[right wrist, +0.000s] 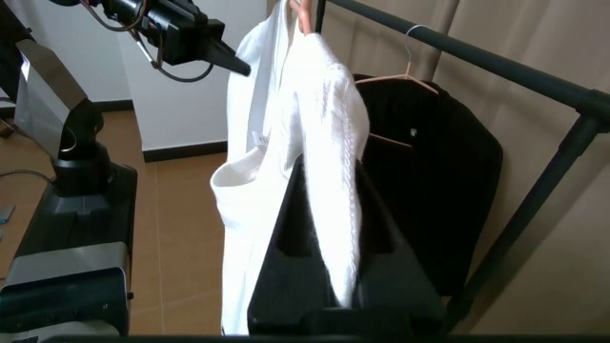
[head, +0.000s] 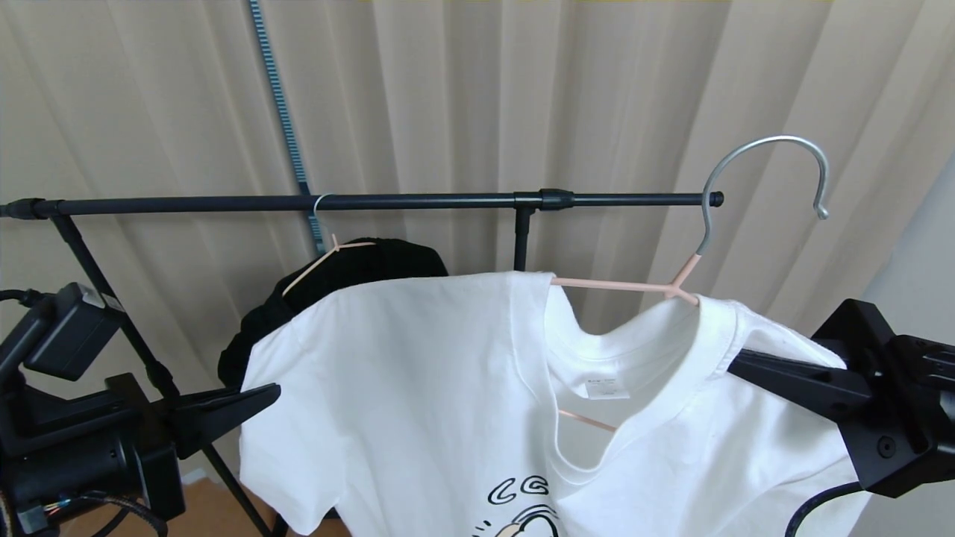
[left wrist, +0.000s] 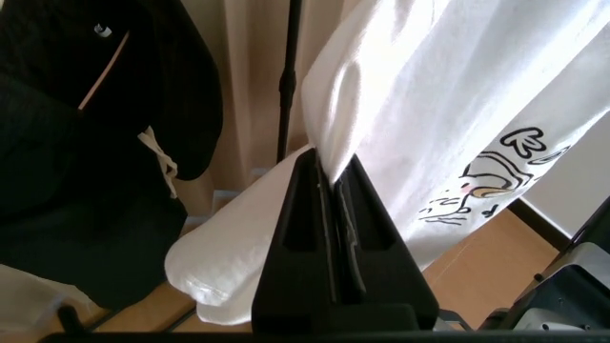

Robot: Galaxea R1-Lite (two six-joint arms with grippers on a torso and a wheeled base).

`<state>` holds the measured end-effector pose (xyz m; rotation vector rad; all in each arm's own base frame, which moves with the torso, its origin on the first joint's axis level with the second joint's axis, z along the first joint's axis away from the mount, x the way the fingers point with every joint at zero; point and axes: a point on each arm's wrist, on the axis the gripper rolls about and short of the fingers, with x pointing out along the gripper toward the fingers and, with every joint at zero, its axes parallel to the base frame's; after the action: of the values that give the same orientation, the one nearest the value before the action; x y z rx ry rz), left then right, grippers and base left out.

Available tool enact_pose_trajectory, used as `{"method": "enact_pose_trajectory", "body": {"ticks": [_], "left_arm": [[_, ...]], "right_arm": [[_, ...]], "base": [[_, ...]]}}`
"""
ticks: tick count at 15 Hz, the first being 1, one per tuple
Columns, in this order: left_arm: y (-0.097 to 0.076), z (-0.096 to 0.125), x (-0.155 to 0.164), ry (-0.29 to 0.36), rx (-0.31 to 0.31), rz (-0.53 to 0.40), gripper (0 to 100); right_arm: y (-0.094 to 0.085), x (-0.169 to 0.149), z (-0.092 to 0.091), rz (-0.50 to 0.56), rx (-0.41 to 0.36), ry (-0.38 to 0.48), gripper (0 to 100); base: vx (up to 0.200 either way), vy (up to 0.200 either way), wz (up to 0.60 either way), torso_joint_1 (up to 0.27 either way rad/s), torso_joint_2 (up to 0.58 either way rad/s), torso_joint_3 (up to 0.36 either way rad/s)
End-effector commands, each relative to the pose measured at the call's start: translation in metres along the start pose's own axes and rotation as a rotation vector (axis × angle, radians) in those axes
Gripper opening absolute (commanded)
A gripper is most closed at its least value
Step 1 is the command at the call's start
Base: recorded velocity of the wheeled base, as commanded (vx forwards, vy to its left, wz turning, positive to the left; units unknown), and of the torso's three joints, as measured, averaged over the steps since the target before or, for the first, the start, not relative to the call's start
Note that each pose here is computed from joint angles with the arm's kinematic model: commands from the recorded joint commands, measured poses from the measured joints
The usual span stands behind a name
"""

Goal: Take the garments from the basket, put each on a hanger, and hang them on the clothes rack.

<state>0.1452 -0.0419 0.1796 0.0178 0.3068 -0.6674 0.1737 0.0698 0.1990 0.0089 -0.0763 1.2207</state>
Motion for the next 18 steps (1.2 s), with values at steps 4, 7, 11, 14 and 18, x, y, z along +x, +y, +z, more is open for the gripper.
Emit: {"method": "enact_pose_trajectory", "body": {"ticks": [4, 7, 11, 14, 18], "left_arm": [[0.000, 0.001, 0.000, -0.003, -0.004, -0.001, 0], [0.000, -0.001, 0.000, 0.001, -0.005, -0.003, 0], [-0.003, -0.001, -0.002, -0.007, 0.009, -0.012, 100], [-0.010, 0.003, -0.009, -0.039, 0.029, -0.036, 100], [-0.017, 0.031, -0.009, -0.118, 0.072, -0.083, 100]], "right_arm": [[0.000, -0.001, 0.001, 0.002, 0.000, -0.002, 0], [0.000, -0.001, 0.001, 0.002, 0.002, -0.001, 0], [0.001, -0.002, 0.001, 0.015, 0.002, -0.001, 0], [0.001, -0.002, 0.000, 0.018, 0.003, 0.000, 0], [0.002, 0.000, -0.004, 0.050, 0.025, 0.016, 0]], "base": [[0.000, 0.000, 0.00, 0.000, 0.00, 0.000], [0.000, 0.000, 0.00, 0.000, 0.00, 0.000], [0.000, 0.000, 0.00, 0.000, 0.00, 0.000], [0.000, 0.000, 0.00, 0.000, 0.00, 0.000], [0.000, 0.000, 0.00, 0.000, 0.00, 0.000]]}}
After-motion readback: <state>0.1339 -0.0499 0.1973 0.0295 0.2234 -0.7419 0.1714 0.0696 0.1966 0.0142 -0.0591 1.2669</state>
